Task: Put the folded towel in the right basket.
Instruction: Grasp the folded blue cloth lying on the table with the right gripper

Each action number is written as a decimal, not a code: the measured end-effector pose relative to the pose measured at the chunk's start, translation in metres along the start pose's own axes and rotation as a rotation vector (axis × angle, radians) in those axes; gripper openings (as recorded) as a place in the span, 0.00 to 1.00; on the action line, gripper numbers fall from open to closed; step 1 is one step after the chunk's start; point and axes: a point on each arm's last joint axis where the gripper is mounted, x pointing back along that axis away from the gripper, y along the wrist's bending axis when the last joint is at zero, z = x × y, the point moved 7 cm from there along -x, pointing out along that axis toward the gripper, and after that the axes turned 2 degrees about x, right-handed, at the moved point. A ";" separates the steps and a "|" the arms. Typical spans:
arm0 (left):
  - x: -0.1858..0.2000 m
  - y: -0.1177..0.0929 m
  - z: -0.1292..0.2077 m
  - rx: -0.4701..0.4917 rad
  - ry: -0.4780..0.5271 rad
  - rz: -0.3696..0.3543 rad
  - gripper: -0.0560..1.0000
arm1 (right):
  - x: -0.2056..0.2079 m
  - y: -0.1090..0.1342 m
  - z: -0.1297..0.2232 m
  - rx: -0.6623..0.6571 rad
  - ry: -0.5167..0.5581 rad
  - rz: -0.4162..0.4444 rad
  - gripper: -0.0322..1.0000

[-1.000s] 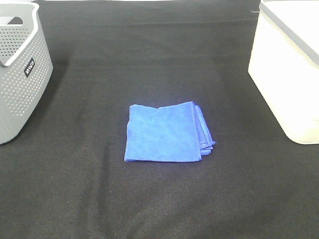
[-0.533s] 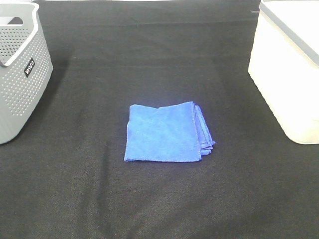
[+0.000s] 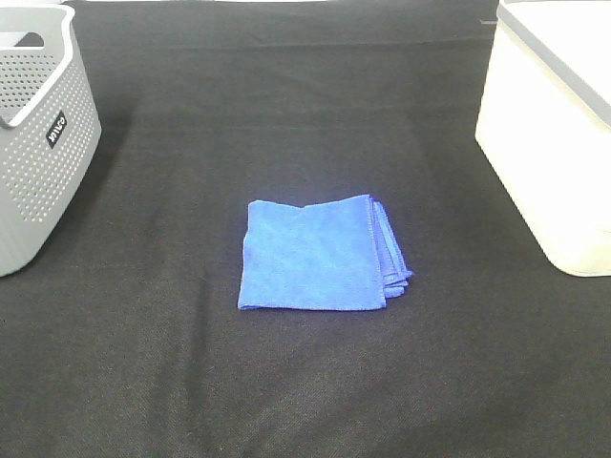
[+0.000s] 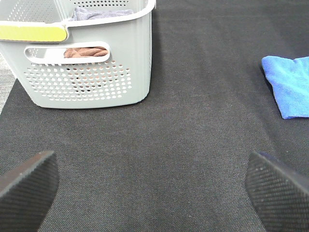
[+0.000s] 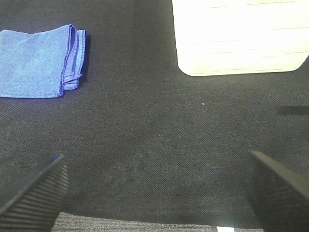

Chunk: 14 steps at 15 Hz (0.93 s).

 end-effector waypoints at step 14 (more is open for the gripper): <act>0.000 0.000 0.000 0.000 0.000 0.000 0.97 | 0.000 0.000 0.000 0.000 0.000 0.000 0.95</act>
